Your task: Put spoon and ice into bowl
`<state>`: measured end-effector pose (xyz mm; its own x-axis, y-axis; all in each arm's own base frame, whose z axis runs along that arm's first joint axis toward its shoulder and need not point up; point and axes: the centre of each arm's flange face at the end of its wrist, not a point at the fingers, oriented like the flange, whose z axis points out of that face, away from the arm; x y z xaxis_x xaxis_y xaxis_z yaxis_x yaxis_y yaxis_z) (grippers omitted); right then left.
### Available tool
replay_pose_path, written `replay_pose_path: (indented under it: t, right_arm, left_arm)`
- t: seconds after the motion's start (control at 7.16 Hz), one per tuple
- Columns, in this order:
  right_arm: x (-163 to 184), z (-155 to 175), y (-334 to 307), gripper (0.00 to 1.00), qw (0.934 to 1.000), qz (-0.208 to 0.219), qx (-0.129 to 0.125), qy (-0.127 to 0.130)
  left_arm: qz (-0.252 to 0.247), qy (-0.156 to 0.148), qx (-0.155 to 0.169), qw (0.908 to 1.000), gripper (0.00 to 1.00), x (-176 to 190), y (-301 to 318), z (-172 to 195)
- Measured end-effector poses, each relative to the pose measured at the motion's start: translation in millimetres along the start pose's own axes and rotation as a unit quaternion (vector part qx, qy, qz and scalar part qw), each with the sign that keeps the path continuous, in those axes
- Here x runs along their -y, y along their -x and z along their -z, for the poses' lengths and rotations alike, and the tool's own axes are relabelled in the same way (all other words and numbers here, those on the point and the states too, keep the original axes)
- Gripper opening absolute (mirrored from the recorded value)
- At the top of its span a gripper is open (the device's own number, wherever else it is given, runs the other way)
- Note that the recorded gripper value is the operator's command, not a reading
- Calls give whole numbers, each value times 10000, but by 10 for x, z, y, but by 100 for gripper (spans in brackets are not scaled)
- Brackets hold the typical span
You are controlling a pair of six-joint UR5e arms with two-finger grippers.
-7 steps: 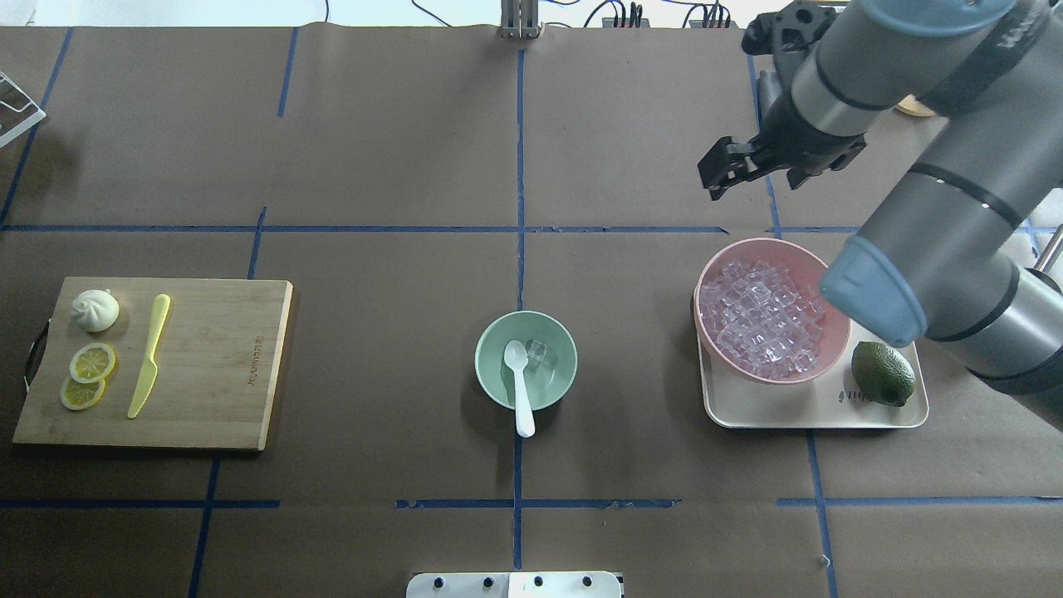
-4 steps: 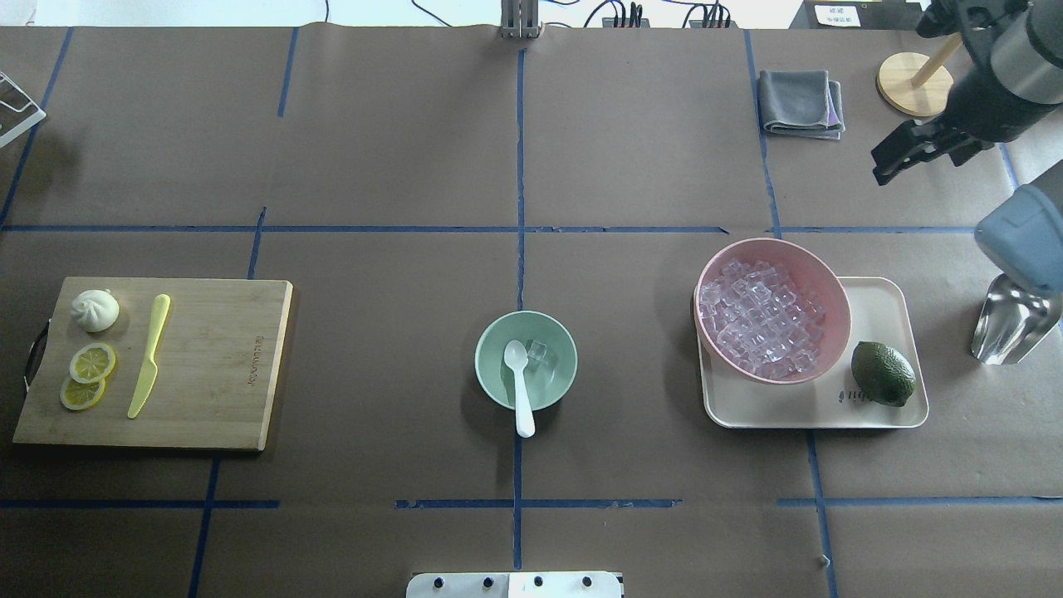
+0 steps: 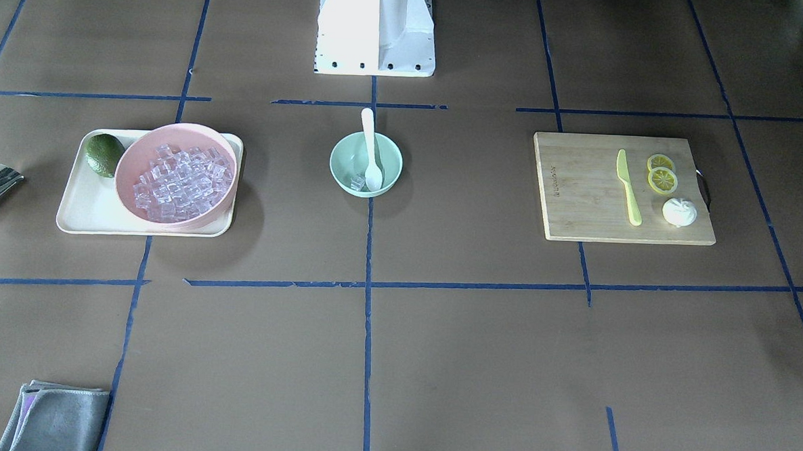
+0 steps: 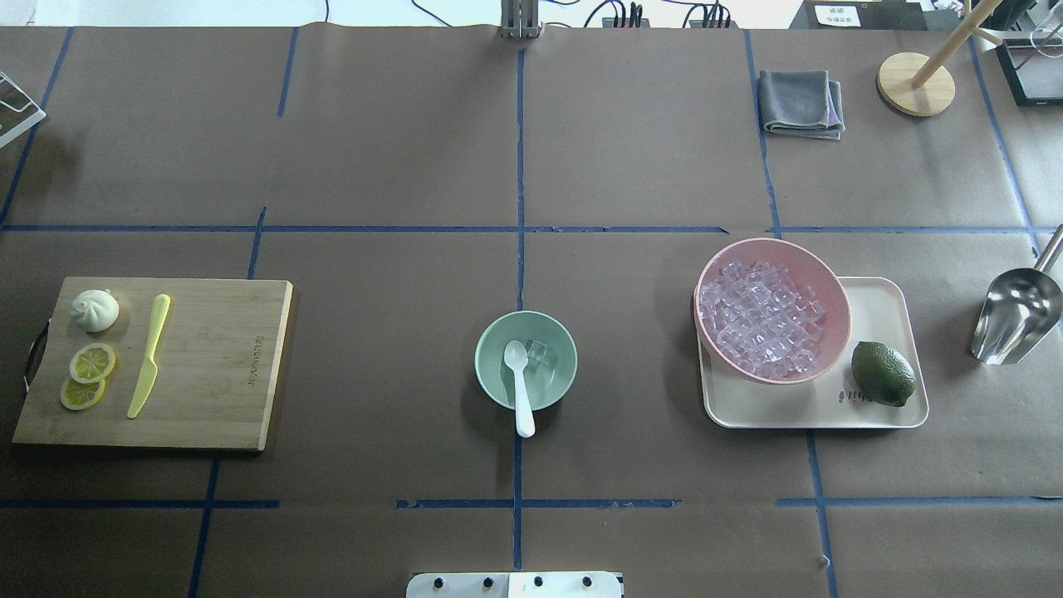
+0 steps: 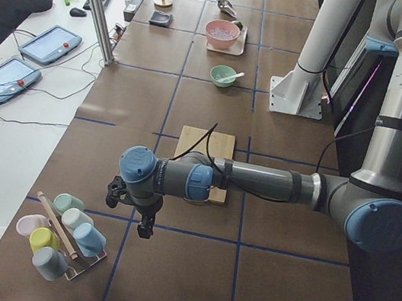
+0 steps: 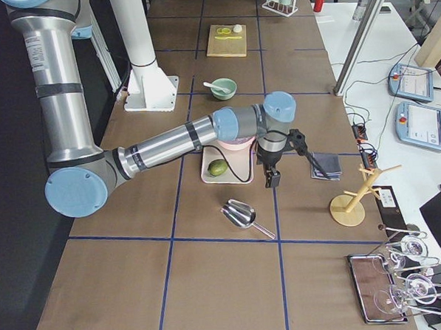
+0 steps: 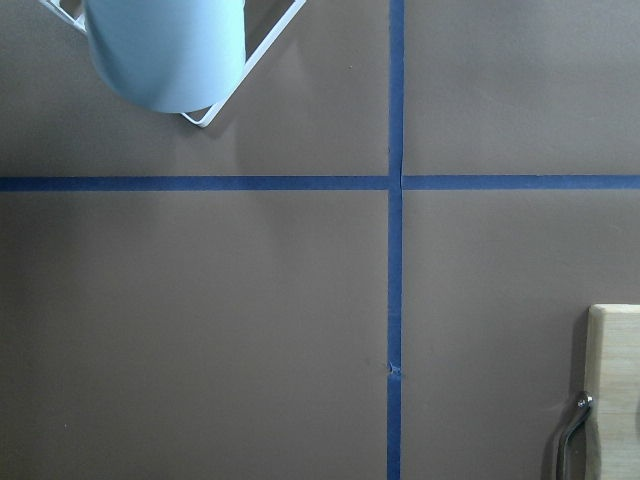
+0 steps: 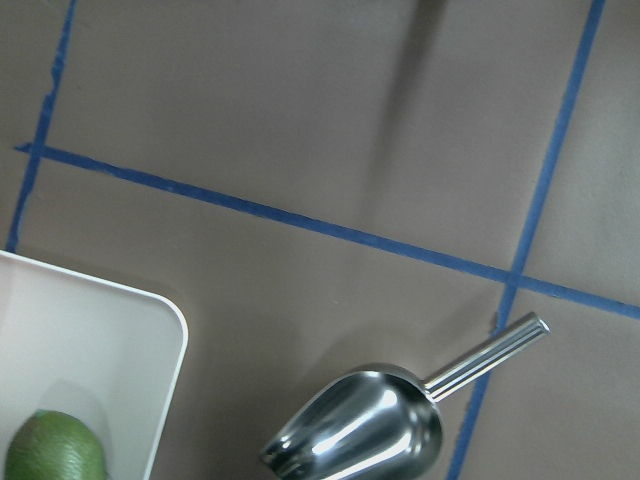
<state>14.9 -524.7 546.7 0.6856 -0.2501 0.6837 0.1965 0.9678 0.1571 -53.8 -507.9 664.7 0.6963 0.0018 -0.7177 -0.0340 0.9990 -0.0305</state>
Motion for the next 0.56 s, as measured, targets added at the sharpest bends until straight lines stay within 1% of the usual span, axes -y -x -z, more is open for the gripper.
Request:
replay_pose_path:
  t: [0.14,0.28,0.42,0.56]
  right_arm:
    - [-242,-143,-579,100,9998,-152,113,-9]
    - [-472,-325,-1017,100,9994,-287,190,-96]
    - [-601,-441,-1263,100,9989,-351,190,-229]
    - [-647,-485,-1359,100,9983,-449,166,-328]
  left_arm:
    - [3,4,-2,10000,100,-9,4,-4]
    - [4,6,-5,10000,100,-20,9,-10]
    - [9,10,-7,10000,100,-25,12,-14]
    - [13,14,-6,10000,100,-28,13,-15]
